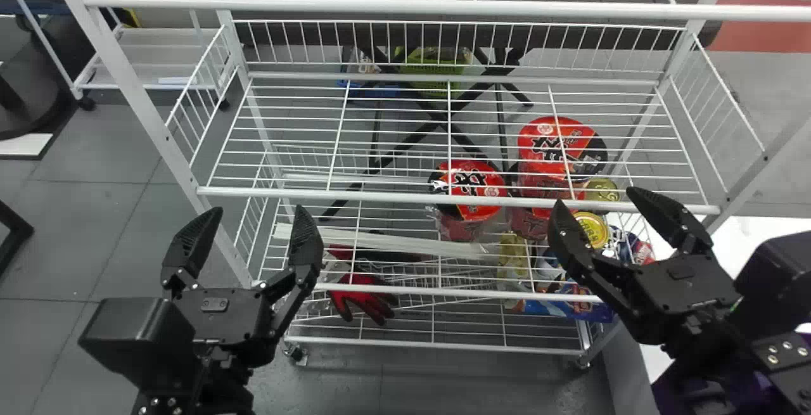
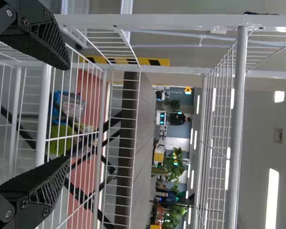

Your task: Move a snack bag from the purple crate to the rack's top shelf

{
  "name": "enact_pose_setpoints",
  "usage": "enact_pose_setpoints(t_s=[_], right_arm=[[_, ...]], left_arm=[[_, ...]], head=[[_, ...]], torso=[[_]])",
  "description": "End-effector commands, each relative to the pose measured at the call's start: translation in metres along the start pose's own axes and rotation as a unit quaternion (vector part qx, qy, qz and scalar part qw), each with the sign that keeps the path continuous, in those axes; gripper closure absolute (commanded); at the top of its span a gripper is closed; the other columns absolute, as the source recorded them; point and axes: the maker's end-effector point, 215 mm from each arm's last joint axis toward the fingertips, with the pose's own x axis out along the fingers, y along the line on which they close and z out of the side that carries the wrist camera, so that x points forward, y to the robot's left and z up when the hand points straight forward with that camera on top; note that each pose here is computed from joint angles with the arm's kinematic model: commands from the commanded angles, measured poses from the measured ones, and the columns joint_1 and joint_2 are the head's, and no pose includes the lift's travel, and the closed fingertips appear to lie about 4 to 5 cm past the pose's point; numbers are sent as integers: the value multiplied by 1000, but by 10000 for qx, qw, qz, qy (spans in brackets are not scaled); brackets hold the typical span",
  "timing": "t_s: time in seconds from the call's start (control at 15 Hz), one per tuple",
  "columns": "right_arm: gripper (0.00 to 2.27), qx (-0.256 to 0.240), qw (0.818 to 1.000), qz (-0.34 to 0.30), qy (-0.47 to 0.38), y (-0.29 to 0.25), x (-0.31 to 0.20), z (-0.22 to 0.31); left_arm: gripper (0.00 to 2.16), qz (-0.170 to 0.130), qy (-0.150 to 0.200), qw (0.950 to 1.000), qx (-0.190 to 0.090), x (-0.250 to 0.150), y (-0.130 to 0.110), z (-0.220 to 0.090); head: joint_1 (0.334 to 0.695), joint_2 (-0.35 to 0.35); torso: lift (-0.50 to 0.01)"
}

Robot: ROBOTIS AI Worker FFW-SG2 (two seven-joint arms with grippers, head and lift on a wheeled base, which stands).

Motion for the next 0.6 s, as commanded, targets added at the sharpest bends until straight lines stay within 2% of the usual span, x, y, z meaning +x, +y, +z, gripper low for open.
enact_pose_setpoints(t_s=[0.0, 0.53], right_arm=[[174, -4, 10000, 0, -8, 0, 0, 1], [174, 29, 10000, 1, 25, 1, -1, -2]], left_arm=[[164, 13, -24, 10000, -9, -1, 1, 1], [161, 39, -74, 10000, 35, -1, 1, 6]], head=[[695, 20], [695, 24]], torso=[[-374], [-406]])
